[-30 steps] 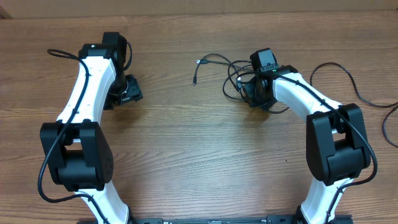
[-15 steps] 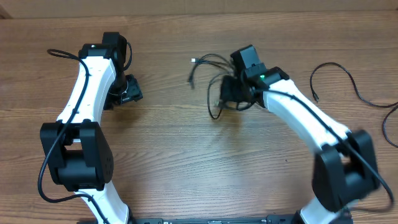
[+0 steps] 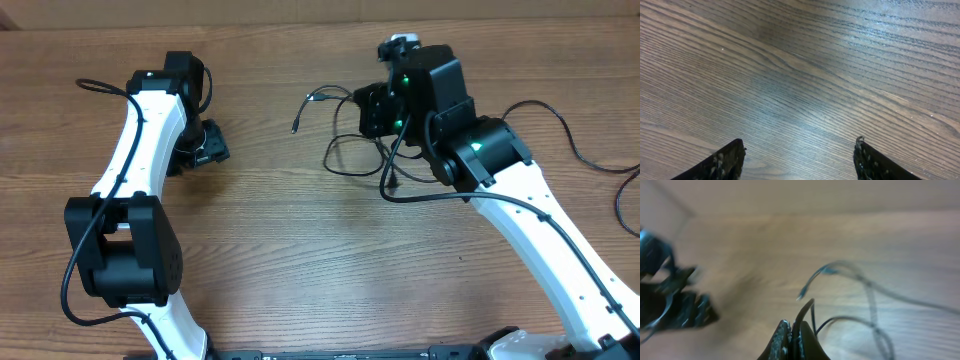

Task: Untangle cables
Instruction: 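Pull the cable rightward with the right gripper, stretching it out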

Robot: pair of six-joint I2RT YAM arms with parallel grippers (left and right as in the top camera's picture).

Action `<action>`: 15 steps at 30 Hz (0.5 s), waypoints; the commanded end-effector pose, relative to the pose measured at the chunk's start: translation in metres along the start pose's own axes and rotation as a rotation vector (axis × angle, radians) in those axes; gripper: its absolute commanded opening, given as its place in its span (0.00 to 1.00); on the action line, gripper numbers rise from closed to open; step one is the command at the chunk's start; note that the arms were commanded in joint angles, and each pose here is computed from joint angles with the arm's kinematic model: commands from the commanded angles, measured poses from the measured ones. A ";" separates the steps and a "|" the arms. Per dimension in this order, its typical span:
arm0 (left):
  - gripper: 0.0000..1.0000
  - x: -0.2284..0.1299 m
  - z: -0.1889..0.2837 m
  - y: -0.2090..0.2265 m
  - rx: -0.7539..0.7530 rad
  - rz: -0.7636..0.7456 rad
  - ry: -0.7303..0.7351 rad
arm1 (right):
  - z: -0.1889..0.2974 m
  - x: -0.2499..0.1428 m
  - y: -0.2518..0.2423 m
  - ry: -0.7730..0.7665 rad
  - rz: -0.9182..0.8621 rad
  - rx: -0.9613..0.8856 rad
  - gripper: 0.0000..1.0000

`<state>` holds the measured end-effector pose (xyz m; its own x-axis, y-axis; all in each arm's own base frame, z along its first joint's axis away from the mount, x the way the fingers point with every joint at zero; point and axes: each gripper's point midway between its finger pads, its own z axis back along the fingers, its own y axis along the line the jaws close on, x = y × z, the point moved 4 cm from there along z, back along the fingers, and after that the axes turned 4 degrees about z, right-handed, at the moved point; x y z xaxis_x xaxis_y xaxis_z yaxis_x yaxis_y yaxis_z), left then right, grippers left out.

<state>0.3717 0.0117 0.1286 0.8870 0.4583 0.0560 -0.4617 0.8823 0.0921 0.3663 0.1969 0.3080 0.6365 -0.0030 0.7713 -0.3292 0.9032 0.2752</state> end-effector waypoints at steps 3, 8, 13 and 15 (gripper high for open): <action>0.70 0.001 0.010 -0.004 -0.021 -0.018 -0.026 | 0.056 0.053 -0.040 -0.269 -0.063 -0.303 0.04; 0.70 -0.002 0.011 -0.010 -0.030 -0.033 -0.028 | 0.100 0.085 -0.101 -0.388 -0.174 -0.450 0.04; 0.71 -0.003 0.012 -0.015 -0.032 -0.046 -0.033 | 0.138 0.087 -0.178 -0.405 -0.285 -0.597 0.04; 0.71 -0.004 0.012 -0.017 -0.035 -0.052 -0.037 | 0.158 0.084 -0.212 -0.419 -0.338 -0.660 0.04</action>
<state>0.3730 0.0004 0.1286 0.8996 0.4326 0.0595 -0.4364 0.8956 0.0864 0.3928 -0.0116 0.3845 0.3562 -0.3044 0.8834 0.2977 0.9332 0.2015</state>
